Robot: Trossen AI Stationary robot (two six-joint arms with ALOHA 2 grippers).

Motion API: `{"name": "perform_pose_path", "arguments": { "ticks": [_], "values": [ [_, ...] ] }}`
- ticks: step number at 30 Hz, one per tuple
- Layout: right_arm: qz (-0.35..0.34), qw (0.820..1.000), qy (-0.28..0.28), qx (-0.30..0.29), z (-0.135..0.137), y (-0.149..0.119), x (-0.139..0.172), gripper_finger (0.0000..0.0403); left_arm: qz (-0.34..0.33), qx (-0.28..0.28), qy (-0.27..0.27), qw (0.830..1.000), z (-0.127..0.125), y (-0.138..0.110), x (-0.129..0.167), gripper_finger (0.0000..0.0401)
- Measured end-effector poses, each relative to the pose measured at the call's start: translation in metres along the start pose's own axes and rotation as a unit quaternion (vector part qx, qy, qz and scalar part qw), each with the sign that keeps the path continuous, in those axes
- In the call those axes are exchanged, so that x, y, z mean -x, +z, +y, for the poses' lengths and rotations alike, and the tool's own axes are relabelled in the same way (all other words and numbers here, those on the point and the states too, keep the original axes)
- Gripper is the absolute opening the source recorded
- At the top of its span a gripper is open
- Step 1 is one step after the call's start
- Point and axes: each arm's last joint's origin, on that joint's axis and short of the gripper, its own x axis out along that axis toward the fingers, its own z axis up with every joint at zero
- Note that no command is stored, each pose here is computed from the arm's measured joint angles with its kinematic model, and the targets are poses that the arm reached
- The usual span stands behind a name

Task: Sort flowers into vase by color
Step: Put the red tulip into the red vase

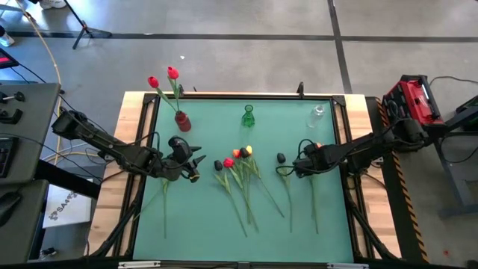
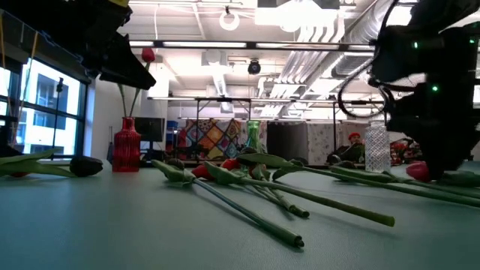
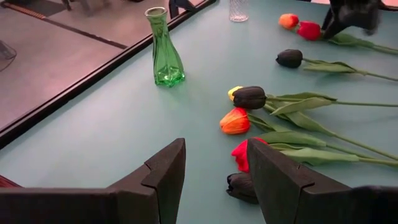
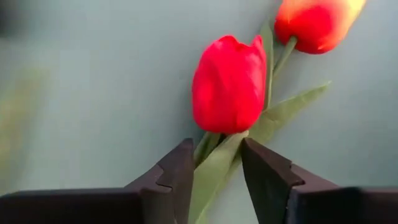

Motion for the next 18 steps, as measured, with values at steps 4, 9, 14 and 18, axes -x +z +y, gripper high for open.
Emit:
{"name": "perform_pose_path", "arguments": {
  "ticks": [4, 9, 14, 18],
  "values": [
    [-0.044, 0.995, 0.079, 0.044, 0.021, 0.001, 0.012, 0.011, 0.0, 0.0, 0.0, 1.0, 0.0, 0.0, 0.0, 0.0158],
    [-0.056, 0.993, 0.093, 0.048, 0.028, 0.004, 0.024, 0.0106, -0.002, 0.0, 0.003, 1.0, 0.0, 0.0, 0.0, 0.0158],
    [-0.041, 0.993, 0.095, 0.048, 0.028, 0.003, 0.024, 0.0106, -0.002, 0.0, 0.003, 1.0, 0.0, 0.0, 0.0, 0.0158],
    [-0.037, 0.993, 0.1, 0.051, 0.029, 0.0, 0.025, 0.0106, -0.002, 0.0, 0.003, 1.0, 0.0, 0.0, 0.0, 0.0158]
  ]
}}
